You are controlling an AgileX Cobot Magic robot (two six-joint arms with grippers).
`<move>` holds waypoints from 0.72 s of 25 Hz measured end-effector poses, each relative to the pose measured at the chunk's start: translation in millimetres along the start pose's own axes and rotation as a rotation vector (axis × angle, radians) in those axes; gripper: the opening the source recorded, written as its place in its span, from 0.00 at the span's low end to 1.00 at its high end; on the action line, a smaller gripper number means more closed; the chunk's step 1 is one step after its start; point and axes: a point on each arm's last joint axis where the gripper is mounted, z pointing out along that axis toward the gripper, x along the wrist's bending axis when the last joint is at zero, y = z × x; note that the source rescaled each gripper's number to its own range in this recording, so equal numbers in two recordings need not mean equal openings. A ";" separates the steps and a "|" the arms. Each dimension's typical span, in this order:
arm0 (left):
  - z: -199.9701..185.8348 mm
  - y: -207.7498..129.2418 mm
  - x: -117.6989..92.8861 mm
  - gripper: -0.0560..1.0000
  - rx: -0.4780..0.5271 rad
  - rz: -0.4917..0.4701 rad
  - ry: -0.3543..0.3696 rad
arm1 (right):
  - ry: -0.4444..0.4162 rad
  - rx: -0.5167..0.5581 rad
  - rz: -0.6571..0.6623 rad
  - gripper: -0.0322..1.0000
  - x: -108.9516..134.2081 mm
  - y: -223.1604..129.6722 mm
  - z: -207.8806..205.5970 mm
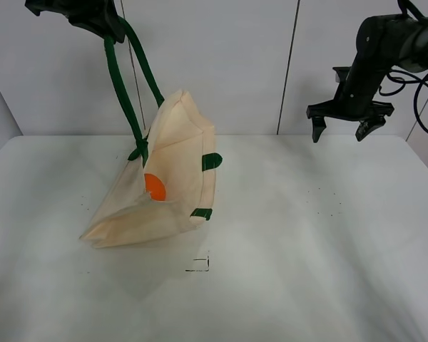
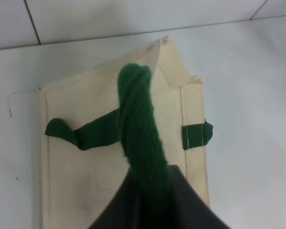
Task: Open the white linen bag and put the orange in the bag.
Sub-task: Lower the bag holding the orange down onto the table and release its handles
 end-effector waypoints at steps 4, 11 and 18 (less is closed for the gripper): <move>0.0 0.0 0.0 0.05 0.000 0.000 0.000 | -0.002 0.063 -0.006 1.00 -1.6 -32.5 -20.2; 0.0 0.0 0.0 0.05 0.000 0.000 0.000 | -0.005 0.185 -0.016 1.00 -6.6 -142.4 -73.3; 0.0 0.0 0.0 0.05 0.000 0.000 0.000 | -0.001 0.169 -0.015 1.00 -11.6 -274.4 -111.2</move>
